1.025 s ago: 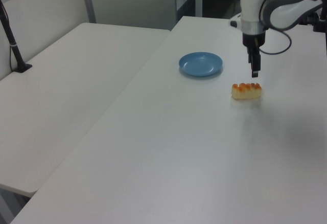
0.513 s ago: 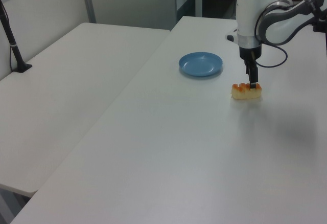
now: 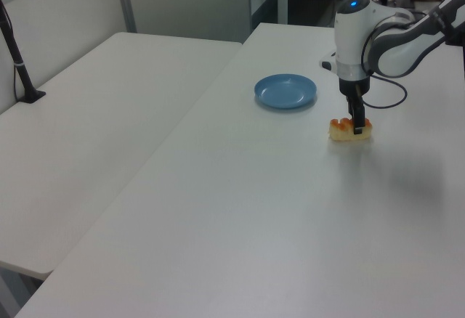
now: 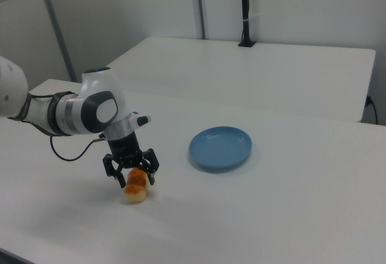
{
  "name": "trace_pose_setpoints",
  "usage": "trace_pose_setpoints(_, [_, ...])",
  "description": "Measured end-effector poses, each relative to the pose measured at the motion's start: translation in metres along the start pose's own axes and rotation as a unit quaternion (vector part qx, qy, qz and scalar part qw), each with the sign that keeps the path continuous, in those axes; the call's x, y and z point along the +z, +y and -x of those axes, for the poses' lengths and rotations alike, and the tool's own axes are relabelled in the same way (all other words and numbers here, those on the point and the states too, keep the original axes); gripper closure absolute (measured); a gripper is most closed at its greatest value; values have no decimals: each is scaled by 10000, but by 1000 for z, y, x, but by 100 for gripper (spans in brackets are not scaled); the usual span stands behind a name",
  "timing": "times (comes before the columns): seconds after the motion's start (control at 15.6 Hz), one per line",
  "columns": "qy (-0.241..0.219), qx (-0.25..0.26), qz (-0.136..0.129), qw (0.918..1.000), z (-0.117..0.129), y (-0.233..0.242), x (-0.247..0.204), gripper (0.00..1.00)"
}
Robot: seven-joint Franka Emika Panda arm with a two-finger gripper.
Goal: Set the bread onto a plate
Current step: 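Close the gripper on the bread roll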
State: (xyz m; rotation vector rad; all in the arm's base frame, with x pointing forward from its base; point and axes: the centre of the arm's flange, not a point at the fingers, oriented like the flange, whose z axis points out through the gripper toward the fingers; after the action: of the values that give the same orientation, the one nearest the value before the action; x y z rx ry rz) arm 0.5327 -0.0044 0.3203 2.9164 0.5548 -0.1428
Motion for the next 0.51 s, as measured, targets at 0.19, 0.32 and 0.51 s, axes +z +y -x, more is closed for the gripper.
trace_pose_setpoints(0.19, [-32, 38, 24, 10000, -2, -2, 7, 25])
trace_pose_setpoints(0.32, [-9, 133, 34, 9999, -3, -1, 5, 30])
trace_pose_setpoints(0.51, [49, 271, 58, 9996, -3, 0, -1, 37])
